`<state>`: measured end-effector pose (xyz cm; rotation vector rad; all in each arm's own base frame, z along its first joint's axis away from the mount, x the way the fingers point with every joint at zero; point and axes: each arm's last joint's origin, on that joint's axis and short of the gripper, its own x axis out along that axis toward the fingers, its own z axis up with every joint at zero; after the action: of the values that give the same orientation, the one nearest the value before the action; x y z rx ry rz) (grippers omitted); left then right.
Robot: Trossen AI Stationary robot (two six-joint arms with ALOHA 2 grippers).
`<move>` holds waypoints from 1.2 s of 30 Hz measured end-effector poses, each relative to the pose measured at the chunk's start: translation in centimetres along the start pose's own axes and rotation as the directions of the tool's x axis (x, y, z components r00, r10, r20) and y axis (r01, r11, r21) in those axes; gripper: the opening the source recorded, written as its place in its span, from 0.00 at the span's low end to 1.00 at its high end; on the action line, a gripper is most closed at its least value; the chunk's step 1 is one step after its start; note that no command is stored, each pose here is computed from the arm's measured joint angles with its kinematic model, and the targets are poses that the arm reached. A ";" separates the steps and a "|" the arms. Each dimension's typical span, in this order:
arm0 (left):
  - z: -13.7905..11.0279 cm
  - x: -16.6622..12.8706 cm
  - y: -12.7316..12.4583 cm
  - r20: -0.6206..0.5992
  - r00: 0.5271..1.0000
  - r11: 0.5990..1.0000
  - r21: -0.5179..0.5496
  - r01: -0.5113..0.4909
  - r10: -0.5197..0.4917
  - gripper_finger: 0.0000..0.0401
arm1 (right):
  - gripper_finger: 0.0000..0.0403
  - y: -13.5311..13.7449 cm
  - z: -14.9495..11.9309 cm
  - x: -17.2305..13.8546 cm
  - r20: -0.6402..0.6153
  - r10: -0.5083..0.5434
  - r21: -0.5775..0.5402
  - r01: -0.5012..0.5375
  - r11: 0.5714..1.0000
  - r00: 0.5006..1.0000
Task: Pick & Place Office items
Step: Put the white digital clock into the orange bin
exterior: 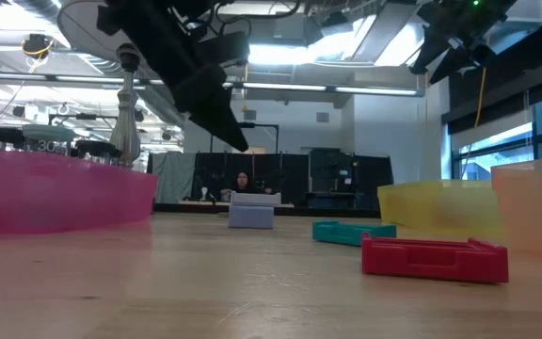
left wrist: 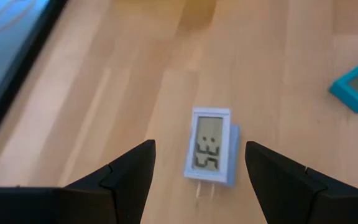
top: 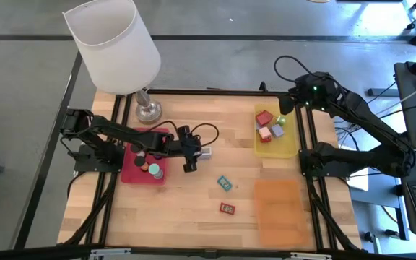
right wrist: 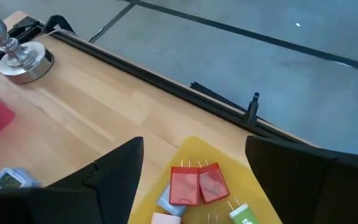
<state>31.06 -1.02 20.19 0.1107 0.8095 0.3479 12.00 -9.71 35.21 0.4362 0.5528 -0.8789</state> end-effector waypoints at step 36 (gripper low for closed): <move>0.2 4.6 -0.2 0.071 0.962 0.964 0.049 0.262 -0.265 0.61 | 0.71 -0.1 -0.4 0.0 -0.038 -0.012 0.053 0.014 0.999 0.999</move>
<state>34.16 0.39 17.11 0.0514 0.7436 0.0758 11.82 -9.58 34.90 0.4986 0.5688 -0.9012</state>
